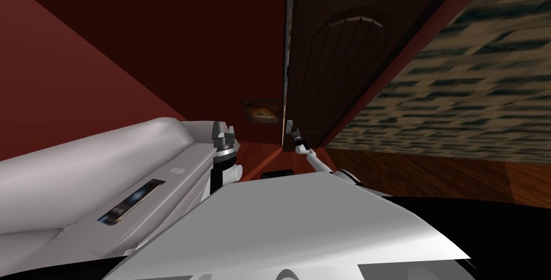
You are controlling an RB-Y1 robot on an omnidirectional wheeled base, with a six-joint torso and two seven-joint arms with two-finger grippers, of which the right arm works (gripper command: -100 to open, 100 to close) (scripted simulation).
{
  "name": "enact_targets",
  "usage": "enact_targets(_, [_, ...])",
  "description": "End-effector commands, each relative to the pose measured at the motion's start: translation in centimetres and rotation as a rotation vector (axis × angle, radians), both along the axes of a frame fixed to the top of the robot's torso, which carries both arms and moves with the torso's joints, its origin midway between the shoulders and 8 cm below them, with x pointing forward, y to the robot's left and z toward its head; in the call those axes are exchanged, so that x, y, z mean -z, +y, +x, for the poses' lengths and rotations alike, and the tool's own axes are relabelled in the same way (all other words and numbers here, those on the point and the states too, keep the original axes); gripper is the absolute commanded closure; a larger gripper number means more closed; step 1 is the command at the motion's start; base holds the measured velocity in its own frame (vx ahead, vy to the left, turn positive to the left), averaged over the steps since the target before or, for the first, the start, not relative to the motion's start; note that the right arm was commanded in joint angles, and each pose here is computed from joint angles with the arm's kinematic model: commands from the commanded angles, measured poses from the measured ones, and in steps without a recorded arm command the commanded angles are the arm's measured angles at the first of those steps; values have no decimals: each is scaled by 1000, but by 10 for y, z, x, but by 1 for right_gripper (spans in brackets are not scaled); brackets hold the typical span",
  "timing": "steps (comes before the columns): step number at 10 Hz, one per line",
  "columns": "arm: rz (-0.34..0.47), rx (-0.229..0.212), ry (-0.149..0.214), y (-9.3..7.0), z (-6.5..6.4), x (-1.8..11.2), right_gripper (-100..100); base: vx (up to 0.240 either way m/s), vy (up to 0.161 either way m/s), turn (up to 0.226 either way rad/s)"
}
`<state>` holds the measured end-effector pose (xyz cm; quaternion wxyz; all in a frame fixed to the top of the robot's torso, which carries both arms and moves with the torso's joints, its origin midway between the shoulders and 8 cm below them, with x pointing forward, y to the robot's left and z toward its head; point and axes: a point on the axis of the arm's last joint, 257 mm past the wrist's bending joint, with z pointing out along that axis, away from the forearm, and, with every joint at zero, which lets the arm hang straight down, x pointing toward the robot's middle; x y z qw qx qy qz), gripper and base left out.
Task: Pull the door open
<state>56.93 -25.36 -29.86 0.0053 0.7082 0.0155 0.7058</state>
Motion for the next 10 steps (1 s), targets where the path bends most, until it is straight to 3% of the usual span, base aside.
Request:
enact_targets(1, [4,27,-1,-25,-3,2,-100,135,87,162])
enact_targets(2, [4,48,-1,-46,-5,2,-100,193,102,227])
enact_targets(3, [4,48,-1,-46,-5,2,-100,133,42,59])
enact_targets(4, [4,68,-3,-67,-8,2,-100,104,26,146])
enact_targets(7, [3,101,-6,-101,-13,-1,-100,111,24,108])
enact_targets(8, [0,92,-4,-95,-12,1,-100,52,10,19])
enact_targets(9, [0,92,-4,-95,-12,1,100,-9,-4,-22])
enact_targets(10, [0,92,-4,-95,-12,1,100,-17,-11,-13])
